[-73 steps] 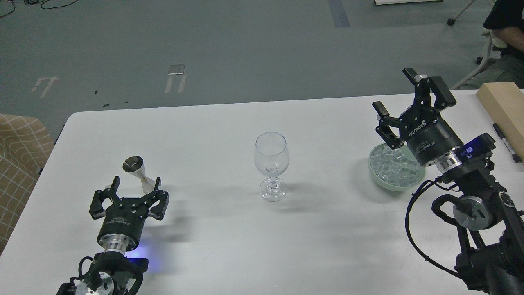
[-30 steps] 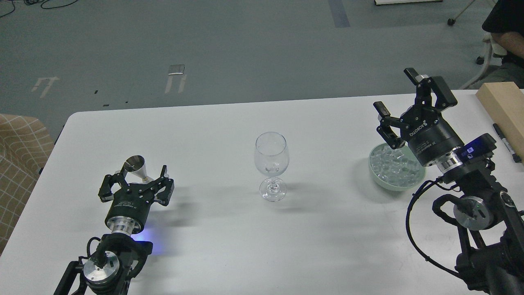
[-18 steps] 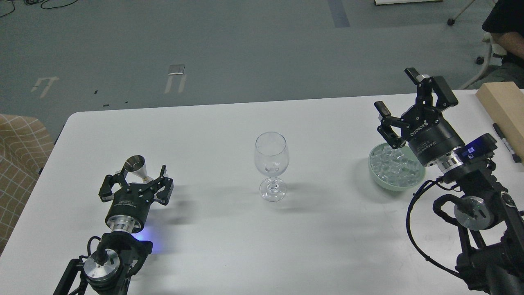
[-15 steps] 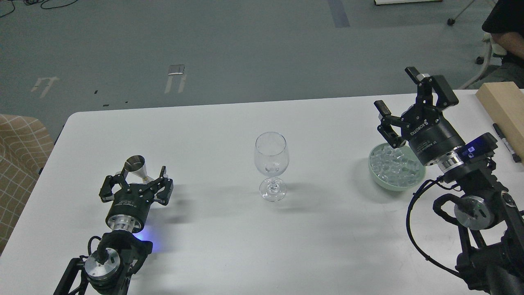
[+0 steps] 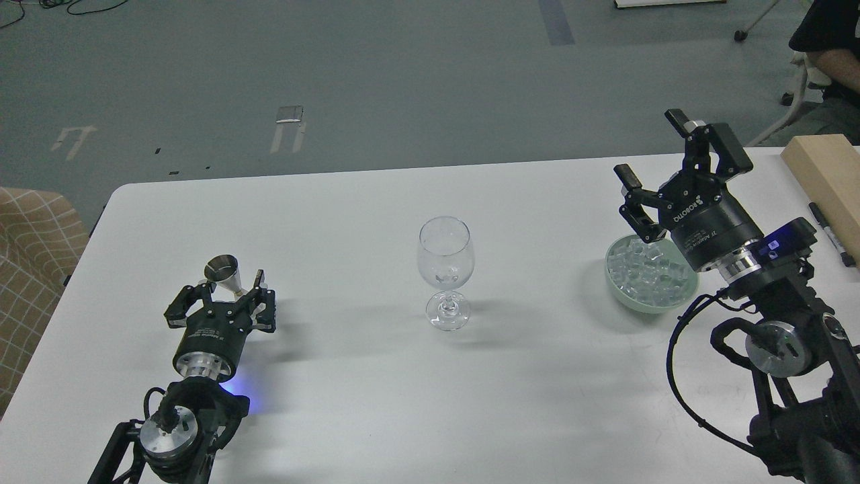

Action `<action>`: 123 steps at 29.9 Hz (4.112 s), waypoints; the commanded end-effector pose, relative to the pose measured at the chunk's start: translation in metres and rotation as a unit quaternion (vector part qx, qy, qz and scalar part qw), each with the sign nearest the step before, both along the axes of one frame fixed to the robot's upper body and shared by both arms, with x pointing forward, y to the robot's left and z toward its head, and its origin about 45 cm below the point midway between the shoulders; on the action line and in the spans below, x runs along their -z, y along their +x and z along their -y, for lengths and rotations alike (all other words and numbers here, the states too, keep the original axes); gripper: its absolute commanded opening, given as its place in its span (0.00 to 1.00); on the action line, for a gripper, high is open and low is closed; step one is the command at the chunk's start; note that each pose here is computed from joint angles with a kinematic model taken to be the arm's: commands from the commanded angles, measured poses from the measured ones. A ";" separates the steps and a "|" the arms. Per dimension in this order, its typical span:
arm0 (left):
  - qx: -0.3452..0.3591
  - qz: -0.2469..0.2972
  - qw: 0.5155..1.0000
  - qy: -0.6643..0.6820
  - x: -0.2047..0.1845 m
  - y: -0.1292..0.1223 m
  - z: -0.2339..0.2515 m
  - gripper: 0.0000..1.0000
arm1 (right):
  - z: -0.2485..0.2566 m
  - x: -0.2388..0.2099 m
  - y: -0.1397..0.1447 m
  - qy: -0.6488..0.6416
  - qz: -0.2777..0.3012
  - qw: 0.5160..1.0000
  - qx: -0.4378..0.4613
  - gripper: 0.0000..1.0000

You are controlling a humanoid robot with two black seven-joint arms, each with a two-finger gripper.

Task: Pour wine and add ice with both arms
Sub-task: 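Lift the silver cup upright with the left gripper, then carry the silver cup with the left gripper above the wine glass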

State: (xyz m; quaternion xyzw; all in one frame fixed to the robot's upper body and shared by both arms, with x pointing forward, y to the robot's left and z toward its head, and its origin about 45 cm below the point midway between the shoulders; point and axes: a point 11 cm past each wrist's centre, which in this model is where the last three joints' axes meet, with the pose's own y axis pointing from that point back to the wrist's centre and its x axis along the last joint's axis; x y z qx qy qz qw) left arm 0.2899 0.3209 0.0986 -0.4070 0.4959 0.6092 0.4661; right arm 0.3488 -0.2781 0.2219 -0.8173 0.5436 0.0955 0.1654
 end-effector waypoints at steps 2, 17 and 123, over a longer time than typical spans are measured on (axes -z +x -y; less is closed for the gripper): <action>-0.001 -0.004 1.000 0.001 0.001 0.000 0.000 0.59 | 0.000 0.000 0.000 0.000 0.000 1.000 0.000 1.00; -0.008 0.003 1.000 0.002 -0.001 0.000 -0.005 0.49 | 0.000 0.000 0.000 0.000 0.000 1.000 0.000 1.00; 0.195 0.147 0.966 0.086 -0.093 0.048 0.098 0.07 | -0.003 0.005 0.008 0.000 -0.009 1.000 -0.003 1.00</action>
